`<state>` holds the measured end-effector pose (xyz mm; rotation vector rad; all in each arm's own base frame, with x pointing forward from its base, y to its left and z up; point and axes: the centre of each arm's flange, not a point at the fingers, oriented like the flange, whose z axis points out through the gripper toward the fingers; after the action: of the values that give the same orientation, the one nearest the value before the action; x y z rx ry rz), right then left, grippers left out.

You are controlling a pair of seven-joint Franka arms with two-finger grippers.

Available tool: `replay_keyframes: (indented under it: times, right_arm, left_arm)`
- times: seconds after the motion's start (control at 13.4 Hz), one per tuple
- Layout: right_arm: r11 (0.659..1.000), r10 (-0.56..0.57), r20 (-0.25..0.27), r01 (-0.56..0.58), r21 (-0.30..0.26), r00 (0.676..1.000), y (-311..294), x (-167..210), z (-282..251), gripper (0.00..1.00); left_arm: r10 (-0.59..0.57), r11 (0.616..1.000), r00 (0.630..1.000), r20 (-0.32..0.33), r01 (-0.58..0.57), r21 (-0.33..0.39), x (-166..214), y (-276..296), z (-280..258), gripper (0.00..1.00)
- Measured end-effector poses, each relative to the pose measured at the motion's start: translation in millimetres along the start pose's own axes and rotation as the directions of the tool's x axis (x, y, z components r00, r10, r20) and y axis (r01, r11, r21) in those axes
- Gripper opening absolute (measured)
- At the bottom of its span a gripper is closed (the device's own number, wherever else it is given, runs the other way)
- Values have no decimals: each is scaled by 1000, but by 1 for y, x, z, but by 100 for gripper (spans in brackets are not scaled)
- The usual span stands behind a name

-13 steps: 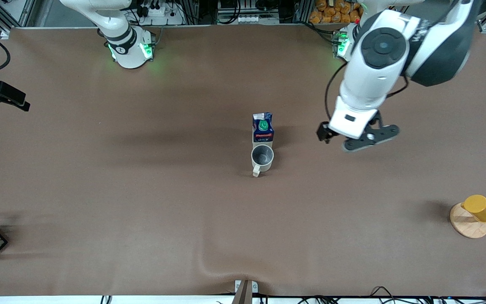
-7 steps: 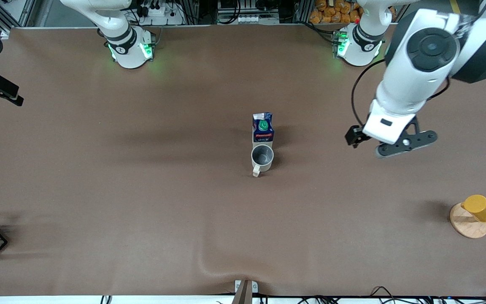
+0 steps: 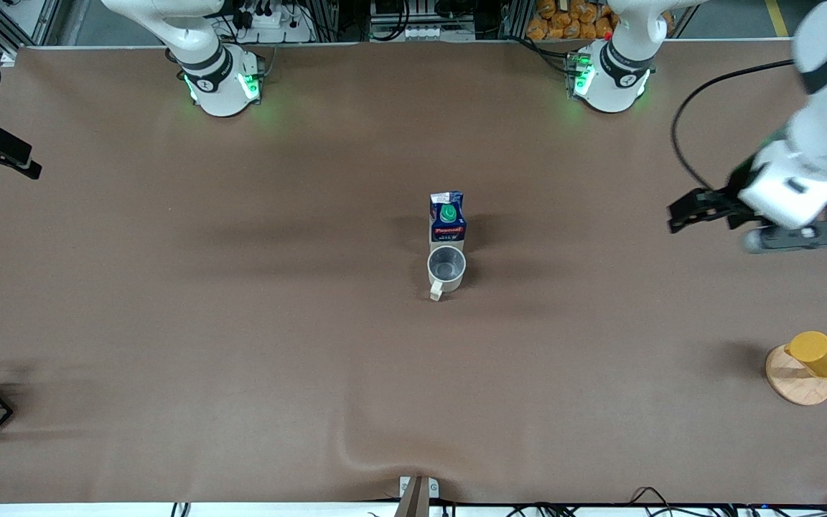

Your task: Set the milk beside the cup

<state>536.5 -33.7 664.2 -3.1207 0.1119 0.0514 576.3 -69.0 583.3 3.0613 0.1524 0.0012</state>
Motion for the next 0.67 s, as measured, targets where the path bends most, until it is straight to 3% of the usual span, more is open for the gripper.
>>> replay_keyframes:
  times: [0.3, 0.67]
  right_arm:
    - [1000, -6, 3, 6, 1, 1000, 0, 0, 0, 100]
    - [1000, -23, 15, 23, 1, 1000, -6, 1, 5, 100]
  left_arm:
    - [60, 998, 998, 12, -61, 32, -22, -21, -31, 100]
    - [58, 997, 998, 11, -59, 56, -23, -53, -41, 100]
